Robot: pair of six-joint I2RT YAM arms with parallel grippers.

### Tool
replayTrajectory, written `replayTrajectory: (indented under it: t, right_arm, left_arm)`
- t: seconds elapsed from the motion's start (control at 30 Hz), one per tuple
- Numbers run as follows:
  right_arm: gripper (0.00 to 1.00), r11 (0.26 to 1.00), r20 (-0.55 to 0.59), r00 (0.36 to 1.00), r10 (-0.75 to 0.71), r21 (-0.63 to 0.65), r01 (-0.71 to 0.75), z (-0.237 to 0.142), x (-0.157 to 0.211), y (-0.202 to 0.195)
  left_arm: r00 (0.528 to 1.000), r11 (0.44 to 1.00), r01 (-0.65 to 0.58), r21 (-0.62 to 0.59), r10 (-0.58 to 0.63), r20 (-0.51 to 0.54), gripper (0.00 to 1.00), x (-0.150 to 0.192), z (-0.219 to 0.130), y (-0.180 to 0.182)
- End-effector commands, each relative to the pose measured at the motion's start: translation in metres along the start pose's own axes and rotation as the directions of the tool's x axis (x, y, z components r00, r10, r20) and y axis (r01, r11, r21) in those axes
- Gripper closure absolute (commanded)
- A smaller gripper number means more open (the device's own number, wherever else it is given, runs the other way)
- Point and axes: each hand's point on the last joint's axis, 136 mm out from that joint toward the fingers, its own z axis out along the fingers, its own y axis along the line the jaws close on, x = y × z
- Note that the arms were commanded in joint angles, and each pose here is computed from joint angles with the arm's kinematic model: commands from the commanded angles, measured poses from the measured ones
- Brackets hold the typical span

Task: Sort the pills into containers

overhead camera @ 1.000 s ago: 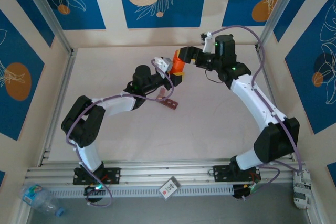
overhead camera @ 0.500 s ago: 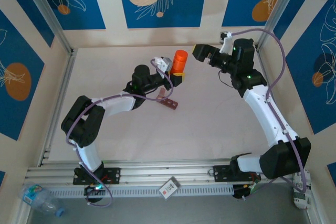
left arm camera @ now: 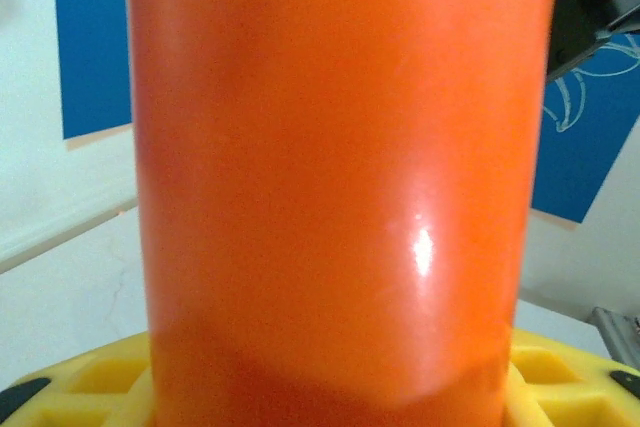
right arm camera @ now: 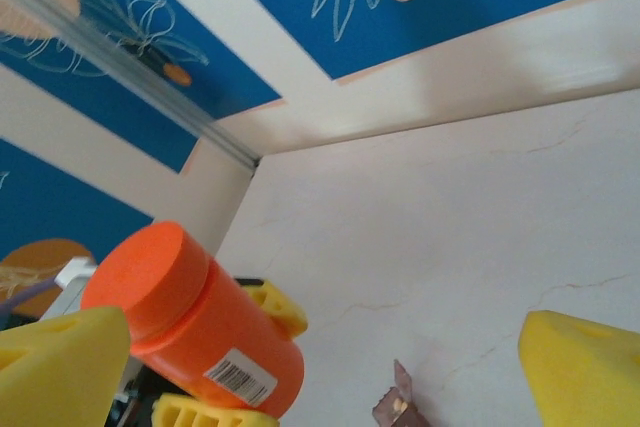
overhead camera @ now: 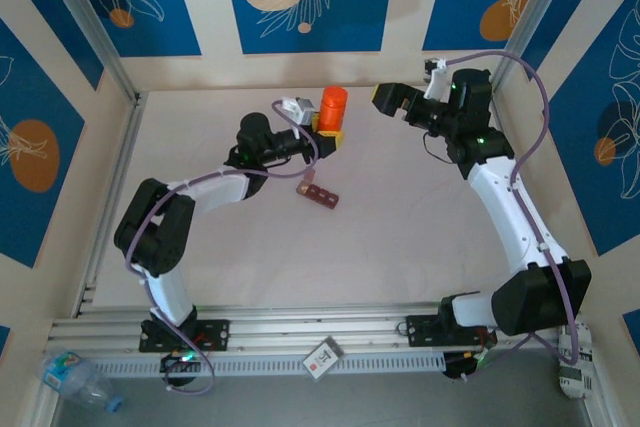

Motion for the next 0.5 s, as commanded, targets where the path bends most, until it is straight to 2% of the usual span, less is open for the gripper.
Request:
replayTrajectory:
  t: [0.0, 0.27, 0.47]
  right_arm:
    - [0.04, 0.993, -0.075, 0.995, -0.064, -0.105, 0.056, 0.0, 0.004, 0.022]
    - [0.14, 0.968, -0.179, 0.965, -0.194, -0.196, 0.158, 0.014, 0.016, 0.047]
    - [0.16, 0.953, -0.215, 0.944, -0.249, -0.228, 0.2, 0.028, 0.023, 0.06]
  left_arm:
    - [1.0, 0.994, -0.004, 0.113, 0.0, 0.03, 1.0, -0.019, 0.0, -0.012]
    - [0.999, 0.984, 0.041, 0.171, -0.04, -0.012, 1.0, -0.015, -0.001, -0.015]
    - [0.998, 0.98, 0.065, 0.191, -0.06, -0.03, 1.0, -0.011, 0.0, -0.016]
